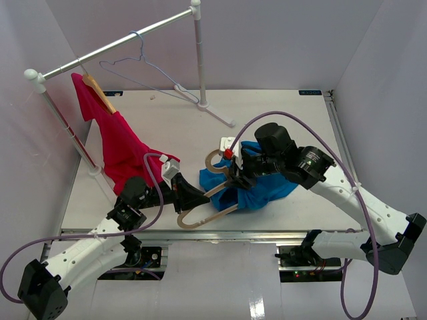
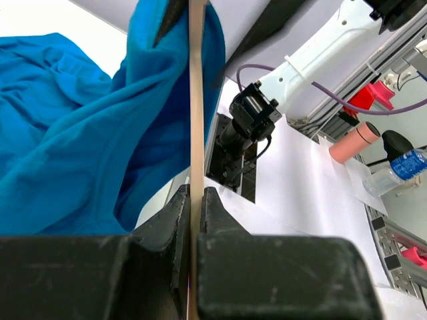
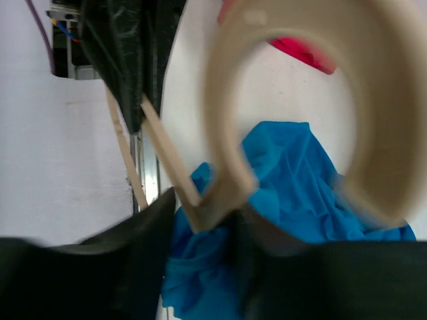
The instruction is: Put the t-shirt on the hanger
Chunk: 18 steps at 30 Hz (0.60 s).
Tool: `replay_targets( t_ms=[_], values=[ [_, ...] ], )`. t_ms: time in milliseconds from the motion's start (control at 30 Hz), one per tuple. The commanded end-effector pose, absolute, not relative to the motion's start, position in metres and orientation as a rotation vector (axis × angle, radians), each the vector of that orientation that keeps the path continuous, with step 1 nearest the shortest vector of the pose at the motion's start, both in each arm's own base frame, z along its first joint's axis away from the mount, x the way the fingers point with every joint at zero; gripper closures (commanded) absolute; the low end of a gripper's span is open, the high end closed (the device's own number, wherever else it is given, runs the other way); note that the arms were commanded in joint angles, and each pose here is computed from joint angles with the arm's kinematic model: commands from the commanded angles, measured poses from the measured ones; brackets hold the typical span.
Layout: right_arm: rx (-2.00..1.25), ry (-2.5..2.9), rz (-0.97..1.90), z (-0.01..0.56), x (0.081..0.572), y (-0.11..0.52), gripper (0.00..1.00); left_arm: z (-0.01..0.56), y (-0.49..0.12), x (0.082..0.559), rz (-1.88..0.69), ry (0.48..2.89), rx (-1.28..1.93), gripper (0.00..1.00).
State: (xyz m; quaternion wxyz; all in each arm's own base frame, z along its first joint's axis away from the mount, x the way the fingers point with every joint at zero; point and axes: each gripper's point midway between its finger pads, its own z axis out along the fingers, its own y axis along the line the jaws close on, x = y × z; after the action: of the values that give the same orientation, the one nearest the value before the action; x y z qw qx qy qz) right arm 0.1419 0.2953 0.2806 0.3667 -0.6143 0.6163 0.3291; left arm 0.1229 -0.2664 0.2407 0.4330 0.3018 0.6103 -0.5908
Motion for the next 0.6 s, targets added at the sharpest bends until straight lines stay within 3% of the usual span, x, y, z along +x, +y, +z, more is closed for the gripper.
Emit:
replay_targets(
  t_ms=[0,67,267,300,400,567],
  values=[
    [-1.633,1.531,0.97,0.286,0.121,0.302,0.87,0.293,-0.265,0.122,-1.44,1.328,0.78,1.0],
    [-1.63,1.527,0.968,0.287,0.12,0.3,0.92,0.297,-0.265,0.123,-1.436,1.316,0.779,1.0],
    [-1.578,1.572,0.897,0.279,0.127,0.291,0.91,0.305,-0.265,0.122,-1.432,1.284,0.791,1.0],
    [-1.557,1.581,0.867,0.28,0.131,0.289,0.84,0.308,-0.265,0.121,-1.434,1.278,0.799,1.0],
    [-1.508,1.565,0.809,0.293,0.135,0.279,0.42,0.311,-0.264,0.121,-1.428,1.277,0.801,1.0],
    [-1.494,1.511,0.812,0.315,0.13,0.275,0.35,0.312,-0.263,0.12,-1.418,1.276,0.806,1.0]
  ],
)
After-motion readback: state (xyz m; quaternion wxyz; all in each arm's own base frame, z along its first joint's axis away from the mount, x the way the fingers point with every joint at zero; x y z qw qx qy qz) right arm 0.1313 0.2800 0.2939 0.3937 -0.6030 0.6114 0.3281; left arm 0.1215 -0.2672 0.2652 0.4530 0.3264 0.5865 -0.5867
